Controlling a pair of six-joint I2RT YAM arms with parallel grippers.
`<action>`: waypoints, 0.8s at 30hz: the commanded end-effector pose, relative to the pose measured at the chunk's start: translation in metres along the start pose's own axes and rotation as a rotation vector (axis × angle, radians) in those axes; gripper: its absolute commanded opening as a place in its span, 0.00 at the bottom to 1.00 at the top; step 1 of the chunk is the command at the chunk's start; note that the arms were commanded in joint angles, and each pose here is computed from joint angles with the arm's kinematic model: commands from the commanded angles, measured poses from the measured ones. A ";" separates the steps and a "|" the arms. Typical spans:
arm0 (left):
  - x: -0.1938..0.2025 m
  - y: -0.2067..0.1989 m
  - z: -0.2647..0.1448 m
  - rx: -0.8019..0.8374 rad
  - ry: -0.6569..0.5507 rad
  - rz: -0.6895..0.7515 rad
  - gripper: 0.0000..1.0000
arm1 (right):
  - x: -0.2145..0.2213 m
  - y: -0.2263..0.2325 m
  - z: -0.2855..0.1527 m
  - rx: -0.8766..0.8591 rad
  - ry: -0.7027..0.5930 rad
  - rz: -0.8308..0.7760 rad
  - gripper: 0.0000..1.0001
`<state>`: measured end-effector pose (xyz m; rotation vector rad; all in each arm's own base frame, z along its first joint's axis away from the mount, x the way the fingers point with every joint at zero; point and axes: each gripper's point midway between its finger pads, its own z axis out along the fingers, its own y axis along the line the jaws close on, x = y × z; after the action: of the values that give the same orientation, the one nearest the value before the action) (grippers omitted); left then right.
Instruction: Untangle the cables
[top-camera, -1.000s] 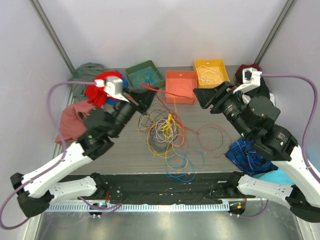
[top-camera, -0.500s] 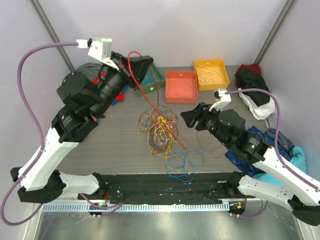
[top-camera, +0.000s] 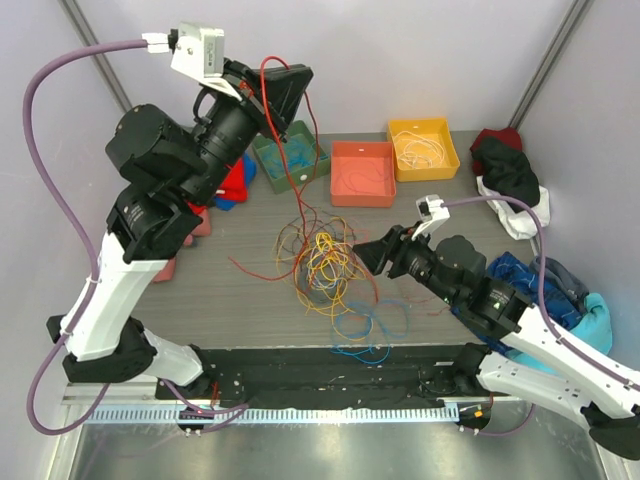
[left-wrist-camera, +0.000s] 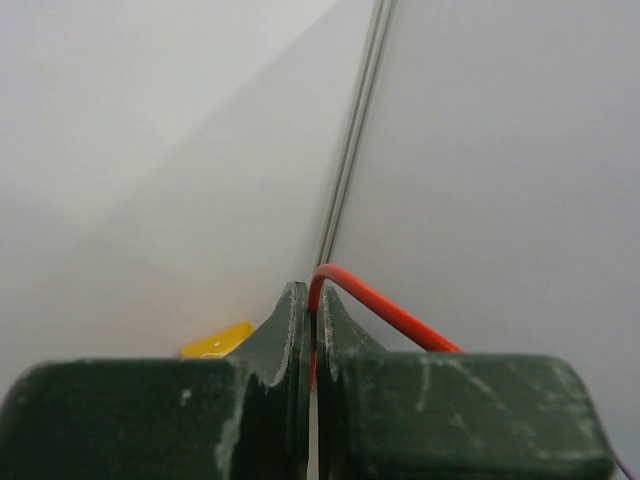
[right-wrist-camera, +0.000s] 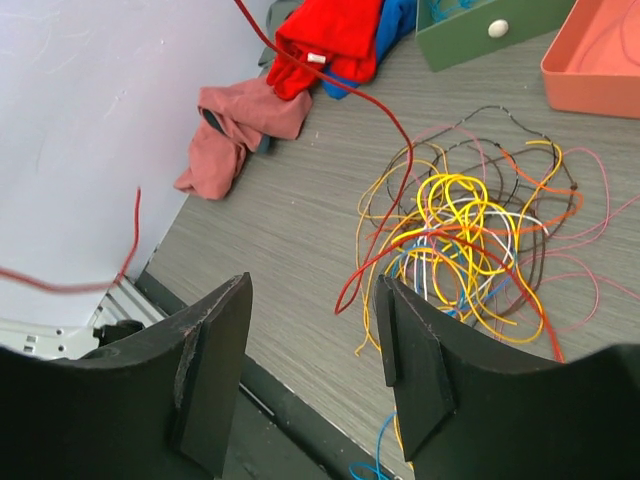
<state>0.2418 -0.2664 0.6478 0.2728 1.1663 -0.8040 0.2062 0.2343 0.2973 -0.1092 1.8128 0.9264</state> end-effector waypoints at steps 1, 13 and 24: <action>-0.022 0.000 0.000 0.004 -0.063 0.035 0.00 | 0.003 0.010 -0.002 -0.083 -0.018 -0.012 0.60; -0.050 -0.017 0.003 0.084 -0.136 -0.001 0.00 | 0.024 -0.029 0.054 0.056 -0.073 -0.148 0.64; -0.046 -0.023 -0.001 0.113 -0.118 -0.025 0.00 | 0.006 -0.043 0.129 0.194 -0.167 -0.269 0.65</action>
<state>0.2330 -0.2738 0.6745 0.3093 1.0842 -0.8547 0.2915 0.2825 0.1984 -0.2149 1.8716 0.5775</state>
